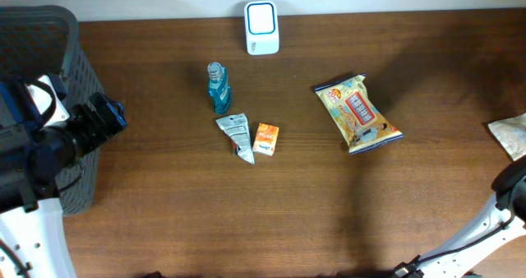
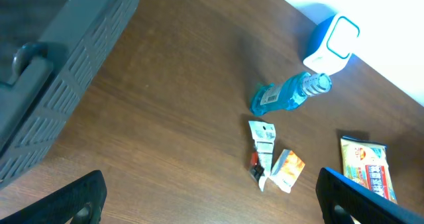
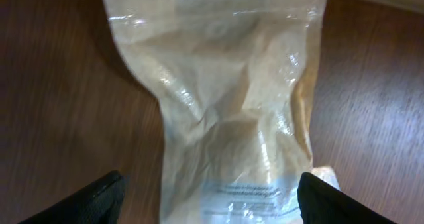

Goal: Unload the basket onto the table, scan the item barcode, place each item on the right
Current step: 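Carry the Pantree bag to the right table edge and release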

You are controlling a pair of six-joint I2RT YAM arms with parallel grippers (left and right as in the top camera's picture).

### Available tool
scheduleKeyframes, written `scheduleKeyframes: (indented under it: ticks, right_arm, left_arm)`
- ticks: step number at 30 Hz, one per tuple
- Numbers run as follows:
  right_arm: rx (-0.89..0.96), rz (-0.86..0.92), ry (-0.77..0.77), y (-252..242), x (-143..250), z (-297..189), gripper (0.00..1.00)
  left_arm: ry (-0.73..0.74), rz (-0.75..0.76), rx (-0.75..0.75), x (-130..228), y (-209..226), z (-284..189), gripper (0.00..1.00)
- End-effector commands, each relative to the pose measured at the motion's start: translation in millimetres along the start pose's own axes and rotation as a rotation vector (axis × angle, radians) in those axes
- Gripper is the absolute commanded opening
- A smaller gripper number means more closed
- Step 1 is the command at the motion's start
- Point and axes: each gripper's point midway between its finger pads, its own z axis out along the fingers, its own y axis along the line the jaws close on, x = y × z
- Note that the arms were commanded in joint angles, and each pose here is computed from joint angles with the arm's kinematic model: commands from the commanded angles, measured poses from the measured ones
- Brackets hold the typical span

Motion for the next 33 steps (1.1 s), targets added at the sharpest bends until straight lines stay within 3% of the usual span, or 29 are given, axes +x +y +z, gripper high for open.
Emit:
scheduleKeyframes:
  ticks: [1, 3, 5, 8, 9, 19, 25, 33]
  right_arm:
    - [-0.074, 0.007, -0.055, 11.6, -18.8, -52.5, 0.73]
    - [-0.038, 0.008, -0.037, 0.9, -14.8, -56.8, 0.66]
    - [0.088, 0.012, -0.008, -30.8, -7.8, -52.4, 0.38]
    - [0.165, 0.032, 0.053, -62.3, 3.7, -38.4, 0.10]
    - [0.181, 0.043, 0.072, -72.0, 6.7, -33.0, 0.04]
    - [0.250, 0.109, 0.146, -124.7, 36.0, 21.0, 0.04]
    - [0.123, 0.111, 0.180, -100.6, 60.8, 51.2, 0.04]
    - [0.046, 0.060, 0.137, -60.6, 60.7, 52.9, 0.04]
  left_arm:
    - [0.003, -0.014, 0.004, 0.5, 0.4, 0.1, 0.99]
    - [0.003, -0.014, 0.004, 0.5, 0.4, 0.1, 0.99]
    - [0.003, -0.014, 0.004, 0.5, 0.4, 0.1, 0.99]
    - [0.002, -0.014, 0.004, 0.4, 0.4, 0.1, 0.99]
    - [0.003, -0.014, 0.004, 0.5, 0.4, 0.1, 0.99]
    - [0.003, -0.014, 0.004, 0.5, 0.4, 0.1, 0.99]
    - [0.003, -0.014, 0.004, 0.5, 0.4, 0.1, 0.99]
    - [0.003, -0.014, 0.004, 0.5, 0.4, 0.1, 0.99]
